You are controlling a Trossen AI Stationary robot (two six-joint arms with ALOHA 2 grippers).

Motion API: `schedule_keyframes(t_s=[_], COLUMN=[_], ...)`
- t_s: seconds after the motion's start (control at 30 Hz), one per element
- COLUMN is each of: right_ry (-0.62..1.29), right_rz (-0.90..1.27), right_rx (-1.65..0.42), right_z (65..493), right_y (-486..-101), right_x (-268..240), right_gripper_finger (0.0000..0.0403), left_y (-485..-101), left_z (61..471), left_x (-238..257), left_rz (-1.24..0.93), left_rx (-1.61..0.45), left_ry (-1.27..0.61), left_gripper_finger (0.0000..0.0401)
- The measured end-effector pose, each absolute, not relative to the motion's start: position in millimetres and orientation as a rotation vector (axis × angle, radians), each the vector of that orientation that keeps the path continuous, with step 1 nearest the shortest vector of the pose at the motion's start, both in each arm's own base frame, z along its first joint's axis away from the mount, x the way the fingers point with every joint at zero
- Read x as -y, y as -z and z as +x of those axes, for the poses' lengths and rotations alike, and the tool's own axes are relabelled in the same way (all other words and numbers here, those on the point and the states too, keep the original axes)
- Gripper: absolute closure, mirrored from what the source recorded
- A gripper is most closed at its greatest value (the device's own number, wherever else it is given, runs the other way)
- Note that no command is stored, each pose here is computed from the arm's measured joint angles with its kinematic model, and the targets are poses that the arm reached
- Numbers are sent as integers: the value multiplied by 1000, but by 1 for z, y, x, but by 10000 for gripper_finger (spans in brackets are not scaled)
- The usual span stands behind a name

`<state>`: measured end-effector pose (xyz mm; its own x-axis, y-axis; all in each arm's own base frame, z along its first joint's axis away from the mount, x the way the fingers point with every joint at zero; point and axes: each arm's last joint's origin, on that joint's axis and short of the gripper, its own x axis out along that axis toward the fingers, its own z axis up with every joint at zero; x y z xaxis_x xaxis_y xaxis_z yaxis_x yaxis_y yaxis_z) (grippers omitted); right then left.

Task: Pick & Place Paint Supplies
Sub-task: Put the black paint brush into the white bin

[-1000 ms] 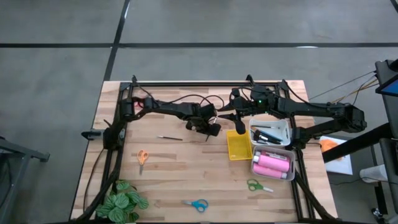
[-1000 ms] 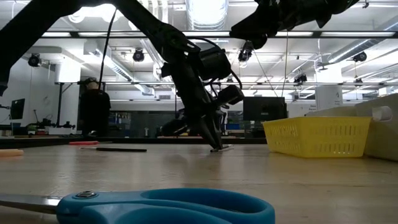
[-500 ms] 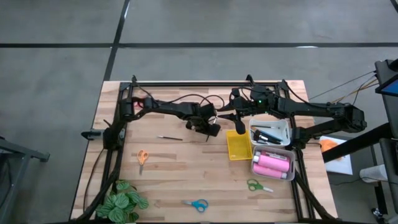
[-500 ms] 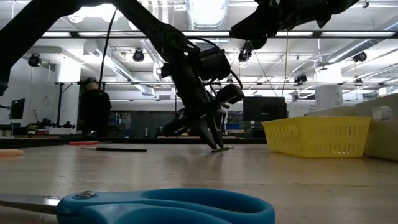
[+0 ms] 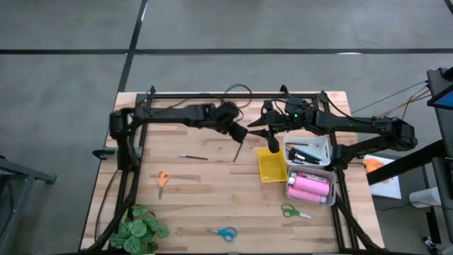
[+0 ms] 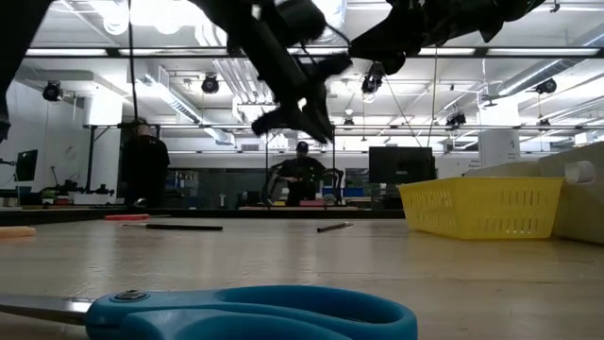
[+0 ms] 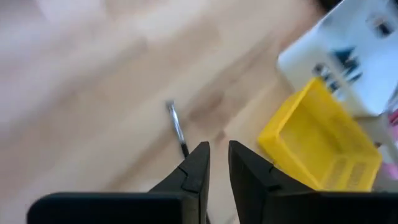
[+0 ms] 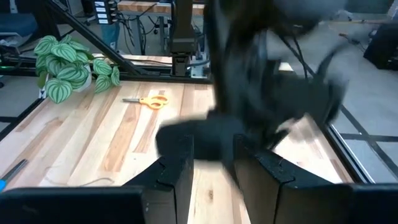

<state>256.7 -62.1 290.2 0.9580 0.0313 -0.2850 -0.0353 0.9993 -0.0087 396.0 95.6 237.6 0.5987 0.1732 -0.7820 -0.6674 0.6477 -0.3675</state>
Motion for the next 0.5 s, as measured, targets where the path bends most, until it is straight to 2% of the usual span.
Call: schedule_keyframes(t_s=[0.23, 0.5], right_ry=[-33, -33], right_rz=[-14, -14], right_rx=[-289, -288], right_z=[257, 257], right_y=[-290, -290], right_x=[62, 62], right_gripper_finger=[291, 291], left_y=[-297, -315], left_z=[362, 291], left_x=[-92, -77], left_rz=[-502, -362], left_rx=[-572, -311], left_ry=[-529, -462], left_gripper_finger=[340, 340])
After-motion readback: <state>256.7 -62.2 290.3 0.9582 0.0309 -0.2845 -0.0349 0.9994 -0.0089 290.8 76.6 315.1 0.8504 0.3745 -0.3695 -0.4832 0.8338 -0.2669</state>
